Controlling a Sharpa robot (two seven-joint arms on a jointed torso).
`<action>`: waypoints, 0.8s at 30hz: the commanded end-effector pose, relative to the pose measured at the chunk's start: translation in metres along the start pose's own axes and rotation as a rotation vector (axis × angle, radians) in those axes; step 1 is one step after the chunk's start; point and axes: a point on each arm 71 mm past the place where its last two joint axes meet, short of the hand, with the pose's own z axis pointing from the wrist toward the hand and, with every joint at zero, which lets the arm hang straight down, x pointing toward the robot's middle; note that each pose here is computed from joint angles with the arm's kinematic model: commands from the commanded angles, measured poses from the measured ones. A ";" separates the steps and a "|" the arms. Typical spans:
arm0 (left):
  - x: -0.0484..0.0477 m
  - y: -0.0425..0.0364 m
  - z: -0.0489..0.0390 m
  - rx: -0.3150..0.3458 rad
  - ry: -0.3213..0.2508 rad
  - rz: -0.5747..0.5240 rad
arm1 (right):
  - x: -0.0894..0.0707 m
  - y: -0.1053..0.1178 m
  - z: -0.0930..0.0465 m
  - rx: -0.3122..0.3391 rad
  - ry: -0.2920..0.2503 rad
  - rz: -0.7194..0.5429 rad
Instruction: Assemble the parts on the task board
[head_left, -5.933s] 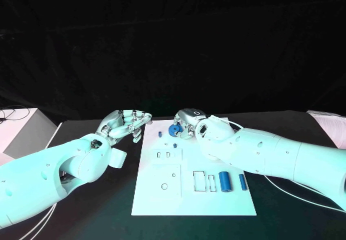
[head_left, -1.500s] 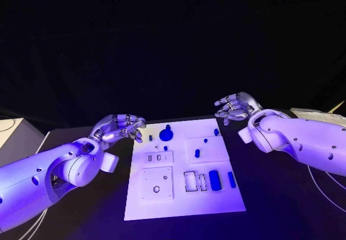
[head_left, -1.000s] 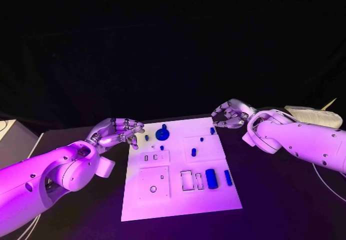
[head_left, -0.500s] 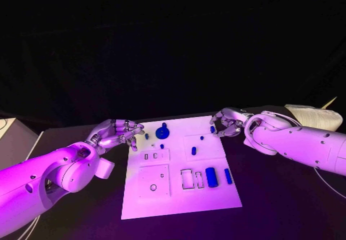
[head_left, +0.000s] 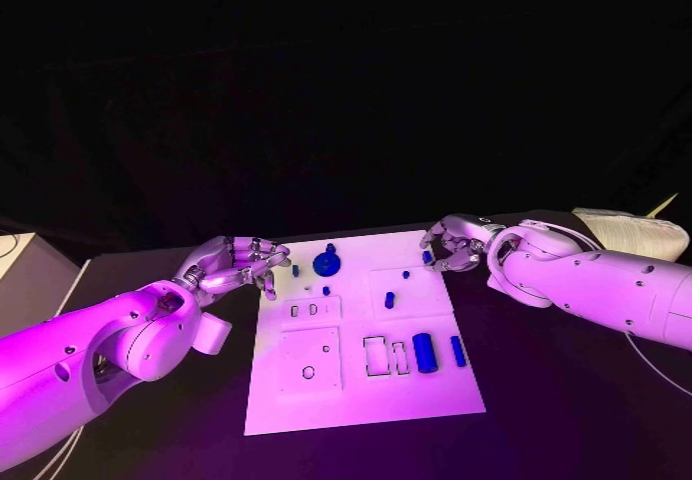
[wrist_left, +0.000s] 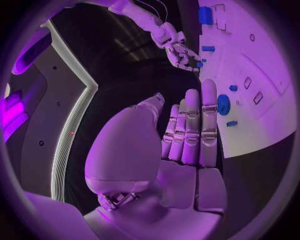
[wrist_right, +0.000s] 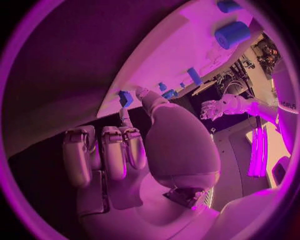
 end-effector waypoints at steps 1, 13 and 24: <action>0.0019 -0.0005 0.0001 0.005 0.018 -0.002 | 0.004 -0.002 0.000 0.023 -0.001 -0.014; 0.0014 0.0000 0.0000 -0.001 0.017 -0.002 | 0.005 -0.005 0.001 0.035 -0.003 -0.010; 0.0010 0.0005 -0.0003 -0.006 0.017 -0.001 | 0.006 -0.005 0.001 0.028 -0.008 -0.009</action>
